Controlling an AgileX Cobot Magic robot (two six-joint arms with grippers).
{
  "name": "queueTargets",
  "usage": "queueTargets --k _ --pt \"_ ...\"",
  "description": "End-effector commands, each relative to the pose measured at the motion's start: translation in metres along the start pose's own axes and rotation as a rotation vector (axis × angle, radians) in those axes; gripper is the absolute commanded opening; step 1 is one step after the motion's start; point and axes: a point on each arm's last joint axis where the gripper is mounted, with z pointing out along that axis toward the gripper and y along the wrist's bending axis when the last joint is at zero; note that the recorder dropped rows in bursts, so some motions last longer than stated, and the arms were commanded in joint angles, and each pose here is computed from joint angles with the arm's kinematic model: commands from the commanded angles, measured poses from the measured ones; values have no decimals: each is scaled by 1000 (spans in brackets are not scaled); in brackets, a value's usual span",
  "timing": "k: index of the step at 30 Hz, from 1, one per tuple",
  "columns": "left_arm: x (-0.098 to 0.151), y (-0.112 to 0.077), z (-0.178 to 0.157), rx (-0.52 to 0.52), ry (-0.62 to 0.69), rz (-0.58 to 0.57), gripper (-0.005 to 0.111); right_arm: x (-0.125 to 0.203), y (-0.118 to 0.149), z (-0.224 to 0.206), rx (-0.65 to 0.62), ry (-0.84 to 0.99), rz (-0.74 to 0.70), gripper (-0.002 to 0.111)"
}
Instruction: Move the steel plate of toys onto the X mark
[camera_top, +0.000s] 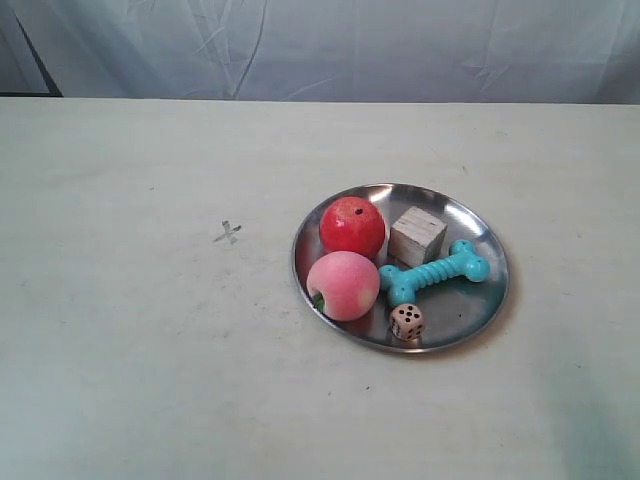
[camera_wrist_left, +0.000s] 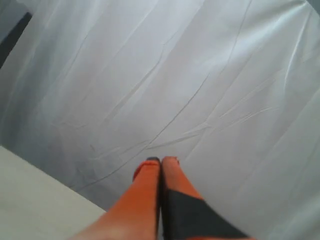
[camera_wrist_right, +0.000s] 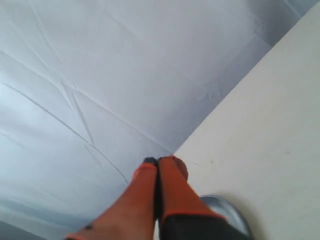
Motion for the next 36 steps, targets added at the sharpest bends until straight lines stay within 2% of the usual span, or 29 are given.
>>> queueTargets --k 1,2,4,7,9,11,14,17,19,22,25,27,29,33,34,36 --pt "4 3 0 -32 41 -87 0 -3 0 0 -4 -40 117 0" --pt "-2 -3 0 -19 36 -89 0 -3 1 -1 -8 -32 117 -1" --pt "-12 -13 7 -19 46 -91 0 -19 25 -3 -71 -50 50 -1" --pt "-27 -31 30 -51 104 -42 0 -50 68 0 -118 -79 -231 -1" --pt "-32 -41 58 -103 212 39 0 -68 98 18 -100 -5 -383 -1" --pt "-32 -48 93 -178 371 134 0 -77 117 48 -24 179 -553 -1" --pt "-27 -51 149 -270 600 320 0 -92 127 106 196 491 -677 -1" --pt "-10 -45 205 -289 791 442 0 -91 108 170 427 753 -730 -1" --pt "1 -45 235 -259 887 465 0 -82 94 202 494 870 -708 -1" --pt "30 -37 264 -203 1070 426 0 -55 65 239 548 1024 -619 -1" --pt "63 -24 277 -163 1275 347 2 -25 38 253 537 1175 -542 1" --pt "85 -12 280 -142 1420 307 10 -5 26 255 472 1265 -488 10" --pt "107 -1 281 -99 1519 246 23 12 17 255 417 1316 -422 22" --pt "143 17 287 -27 1570 127 51 29 2 249 402 1306 -343 50" --pt "151 22 289 -25 1579 107 56 31 -1 247 412 1301 -338 53" --pt "164 33 293 -41 1605 80 58 35 -7 242 429 1308 -332 53"
